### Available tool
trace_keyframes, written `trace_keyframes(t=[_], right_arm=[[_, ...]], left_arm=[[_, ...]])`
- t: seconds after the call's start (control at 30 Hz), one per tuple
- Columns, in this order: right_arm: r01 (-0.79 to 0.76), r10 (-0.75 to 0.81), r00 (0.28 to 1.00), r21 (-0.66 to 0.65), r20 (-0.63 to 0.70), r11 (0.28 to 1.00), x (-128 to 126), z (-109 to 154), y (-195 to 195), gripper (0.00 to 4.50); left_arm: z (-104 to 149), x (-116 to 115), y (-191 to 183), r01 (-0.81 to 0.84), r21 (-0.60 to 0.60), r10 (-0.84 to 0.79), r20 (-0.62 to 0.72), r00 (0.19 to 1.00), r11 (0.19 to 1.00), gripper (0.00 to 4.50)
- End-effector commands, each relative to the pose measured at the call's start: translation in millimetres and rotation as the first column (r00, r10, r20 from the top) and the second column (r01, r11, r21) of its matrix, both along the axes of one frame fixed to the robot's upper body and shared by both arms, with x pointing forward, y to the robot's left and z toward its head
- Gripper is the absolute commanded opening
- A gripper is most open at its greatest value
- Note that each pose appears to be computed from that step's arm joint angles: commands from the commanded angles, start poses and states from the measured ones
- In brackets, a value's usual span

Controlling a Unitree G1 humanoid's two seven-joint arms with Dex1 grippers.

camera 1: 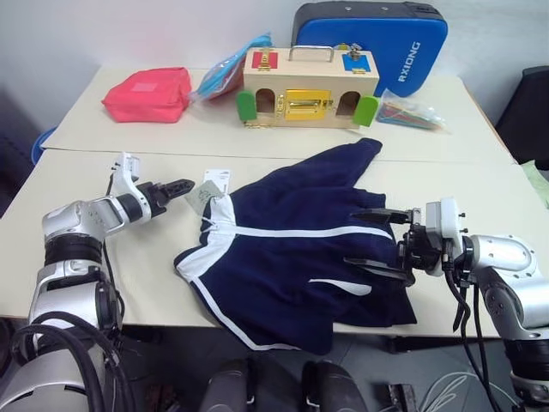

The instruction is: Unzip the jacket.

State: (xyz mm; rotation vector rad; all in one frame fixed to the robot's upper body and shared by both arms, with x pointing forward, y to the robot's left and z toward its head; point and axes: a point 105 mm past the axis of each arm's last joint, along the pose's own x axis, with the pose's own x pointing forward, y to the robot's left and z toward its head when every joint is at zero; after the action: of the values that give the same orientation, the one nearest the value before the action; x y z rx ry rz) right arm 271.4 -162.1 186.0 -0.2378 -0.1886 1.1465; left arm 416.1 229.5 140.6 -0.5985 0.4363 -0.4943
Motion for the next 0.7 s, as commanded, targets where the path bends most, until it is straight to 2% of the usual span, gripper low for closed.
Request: trace_keyframes(t=[0.03,0.1,0.37,0.4,0.5,0.63,0.7], right_arm=[[0.076,-0.075,0.997,0.095,-0.01,0.993,-4,4,-9,4.5],[0.098,-0.096,0.995,0.108,-0.024,0.989,-7,-1,-9,4.5],[0.178,-0.178,0.984,0.139,-0.018,0.974,-8,-7,-8,4.5],[0.184,-0.183,0.983,0.139,-0.018,0.973,-8,-7,-8,4.5],[0.197,-0.197,0.98,0.13,-0.012,0.972,-9,-9,-10,4.5],[0.219,-0.221,0.975,0.125,-0.001,0.968,-11,-10,-12,4.5],[0.229,-0.231,0.973,0.126,0.002,0.965,-11,-11,-13,4.5]], left_arm=[[-32,-7,-24,0.062,-0.057,-0.068,-0.117,0.991,0.996,3.27],[-37,-8,-33,0.081,-0.072,-0.09,-0.136,0.987,0.994,2.55],[-47,-6,-50,0.084,-0.128,-0.102,-0.147,0.984,0.988,0.19],[-47,-5,-49,0.065,-0.138,-0.085,-0.145,0.986,0.988,0.05],[-38,2,-37,-0.029,-0.217,0.011,-0.084,0.996,0.976,0.05],[-5,10,-3,-0.152,-0.357,0.195,0.09,0.977,0.922,0.05],[14,4,13,-0.145,-0.406,0.241,0.196,0.95,0.902,0.05]])
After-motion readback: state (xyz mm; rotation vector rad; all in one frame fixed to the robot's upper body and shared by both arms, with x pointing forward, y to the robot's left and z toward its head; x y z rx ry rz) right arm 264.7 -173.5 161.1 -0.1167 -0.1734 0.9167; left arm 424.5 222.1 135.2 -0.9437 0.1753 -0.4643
